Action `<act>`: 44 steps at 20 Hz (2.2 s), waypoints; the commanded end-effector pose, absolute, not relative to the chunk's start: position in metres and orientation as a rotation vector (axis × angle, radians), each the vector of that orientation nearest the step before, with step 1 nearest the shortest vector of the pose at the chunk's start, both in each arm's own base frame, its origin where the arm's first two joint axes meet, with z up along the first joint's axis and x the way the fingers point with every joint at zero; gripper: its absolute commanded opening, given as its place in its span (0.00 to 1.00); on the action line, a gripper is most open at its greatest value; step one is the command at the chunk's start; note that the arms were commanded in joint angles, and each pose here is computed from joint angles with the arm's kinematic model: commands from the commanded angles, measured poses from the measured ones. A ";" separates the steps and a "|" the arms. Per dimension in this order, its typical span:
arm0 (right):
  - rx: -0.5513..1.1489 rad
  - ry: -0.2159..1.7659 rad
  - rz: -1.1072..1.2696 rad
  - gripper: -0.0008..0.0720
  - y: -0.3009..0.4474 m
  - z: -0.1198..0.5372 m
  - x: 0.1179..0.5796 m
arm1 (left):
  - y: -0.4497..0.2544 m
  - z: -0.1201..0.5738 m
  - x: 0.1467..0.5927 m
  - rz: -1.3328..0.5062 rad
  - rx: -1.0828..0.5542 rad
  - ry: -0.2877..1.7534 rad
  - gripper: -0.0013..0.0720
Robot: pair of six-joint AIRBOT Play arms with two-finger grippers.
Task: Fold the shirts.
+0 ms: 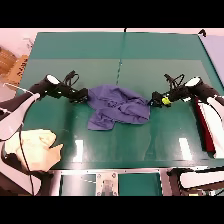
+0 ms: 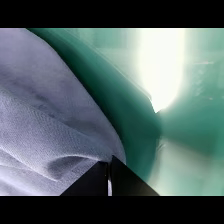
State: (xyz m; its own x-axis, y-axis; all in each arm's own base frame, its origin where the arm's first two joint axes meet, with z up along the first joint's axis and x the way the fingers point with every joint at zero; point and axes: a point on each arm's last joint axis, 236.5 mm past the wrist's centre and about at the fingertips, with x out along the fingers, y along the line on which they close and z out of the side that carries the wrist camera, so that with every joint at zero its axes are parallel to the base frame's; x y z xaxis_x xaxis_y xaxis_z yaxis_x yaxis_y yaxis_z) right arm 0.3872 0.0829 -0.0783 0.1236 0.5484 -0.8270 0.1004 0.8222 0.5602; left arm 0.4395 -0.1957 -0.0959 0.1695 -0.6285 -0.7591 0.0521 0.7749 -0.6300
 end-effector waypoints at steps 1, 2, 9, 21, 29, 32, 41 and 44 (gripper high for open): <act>0.557 1.407 0.372 0.03 0.084 -0.065 0.394 | -0.204 -0.063 0.451 -0.590 -0.510 1.262 0.04; 0.547 1.390 0.389 0.03 0.083 -0.051 0.399 | -0.206 -0.040 0.457 -0.621 -0.482 1.228 0.04; 0.336 0.931 0.499 0.03 0.084 0.176 0.427 | -0.200 0.271 0.459 -0.751 -0.189 0.585 0.04; 0.098 0.042 0.442 0.03 0.095 0.475 0.258 | -0.088 0.549 0.277 -0.344 0.113 -0.136 0.04; 0.145 0.122 0.430 0.03 0.089 0.443 0.292 | -0.090 0.471 0.375 -0.318 0.068 0.123 0.04; 0.224 0.321 0.413 0.03 0.079 0.366 0.352 | -0.113 0.378 0.441 -0.385 0.037 0.385 0.04; 0.436 0.960 0.365 0.03 0.087 0.063 0.482 | -0.160 0.086 0.525 -0.512 -0.140 1.049 0.04; 0.474 1.119 0.348 0.03 0.095 -0.018 0.486 | -0.158 0.026 0.514 -0.491 -0.161 1.179 0.04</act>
